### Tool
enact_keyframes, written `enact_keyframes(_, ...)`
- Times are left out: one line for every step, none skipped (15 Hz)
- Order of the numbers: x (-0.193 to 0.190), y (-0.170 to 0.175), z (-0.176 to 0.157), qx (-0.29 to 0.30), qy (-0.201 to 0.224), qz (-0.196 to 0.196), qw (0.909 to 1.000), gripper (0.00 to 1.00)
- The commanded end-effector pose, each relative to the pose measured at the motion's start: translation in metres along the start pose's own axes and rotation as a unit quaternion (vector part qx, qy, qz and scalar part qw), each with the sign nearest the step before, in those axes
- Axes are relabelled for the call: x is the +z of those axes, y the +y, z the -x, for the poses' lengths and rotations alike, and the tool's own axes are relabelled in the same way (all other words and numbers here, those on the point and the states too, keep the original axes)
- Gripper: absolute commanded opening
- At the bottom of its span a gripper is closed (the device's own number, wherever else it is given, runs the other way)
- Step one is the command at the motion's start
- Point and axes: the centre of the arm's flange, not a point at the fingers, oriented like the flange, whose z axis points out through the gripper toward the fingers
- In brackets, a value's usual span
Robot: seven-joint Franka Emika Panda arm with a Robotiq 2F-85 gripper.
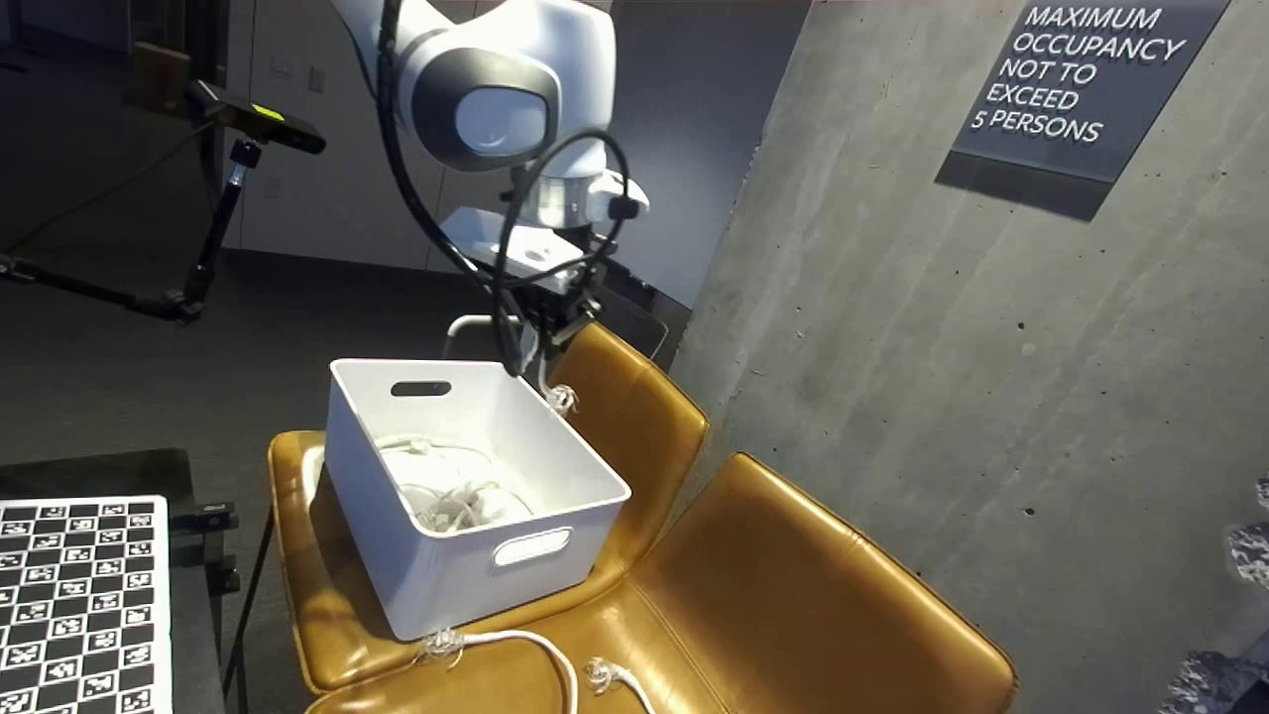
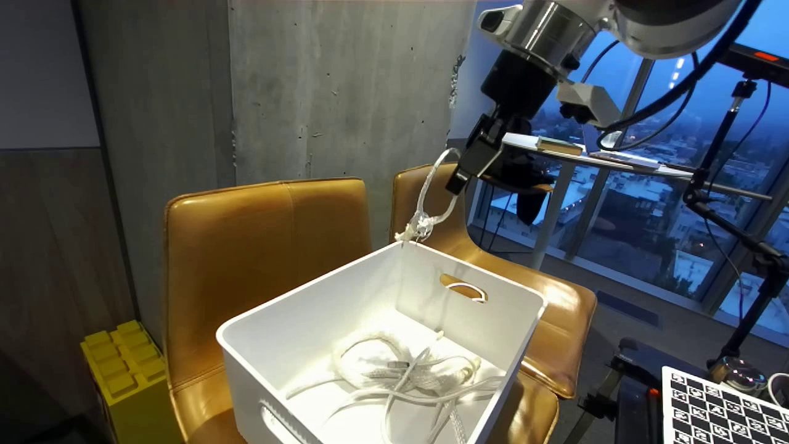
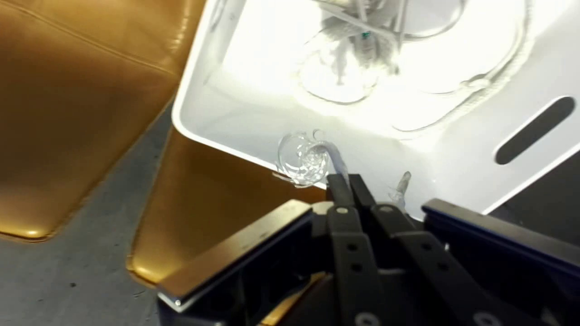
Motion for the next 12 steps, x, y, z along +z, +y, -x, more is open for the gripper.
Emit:
enact_keyframes(-0.004, -0.068, 0.012, 0.038, -0.006, -0.015, 0.9991, 0.01)
enact_keyframes(-0.002, -0.078, 0.015, 0.054, -0.013, -0.019, 0.9983, 0.01)
enact_keyframes(0.002, -0.083, 0.017, 0.068, -0.016, -0.02, 0.9974, 0.01)
enact_keyframes(0.005, -0.087, 0.018, 0.081, -0.02, -0.02, 0.9963, 0.01)
enact_keyframes(0.007, -0.088, 0.019, 0.093, -0.025, -0.022, 0.9951, 0.01)
enact_keyframes(0.007, -0.09, 0.022, 0.099, -0.026, -0.028, 0.9943, 0.29)
enact_keyframes(0.006, -0.091, 0.024, 0.103, -0.027, -0.029, 0.9939, 0.3)
enact_keyframes(0.005, -0.09, 0.027, 0.104, -0.026, -0.03, 0.9938, 0.36)
enact_keyframes(0.004, -0.087, 0.03, 0.102, -0.025, -0.03, 0.994, 0.43)
enact_keyframes(0.002, -0.083, 0.034, 0.103, -0.024, -0.031, 0.9939, 0.5)
enact_keyframes(-0.002, -0.075, 0.039, 0.11, -0.02, -0.032, 0.9932, 0.58)
enact_keyframes(-0.005, -0.065, 0.042, 0.119, -0.018, -0.033, 0.9922, 0.64)
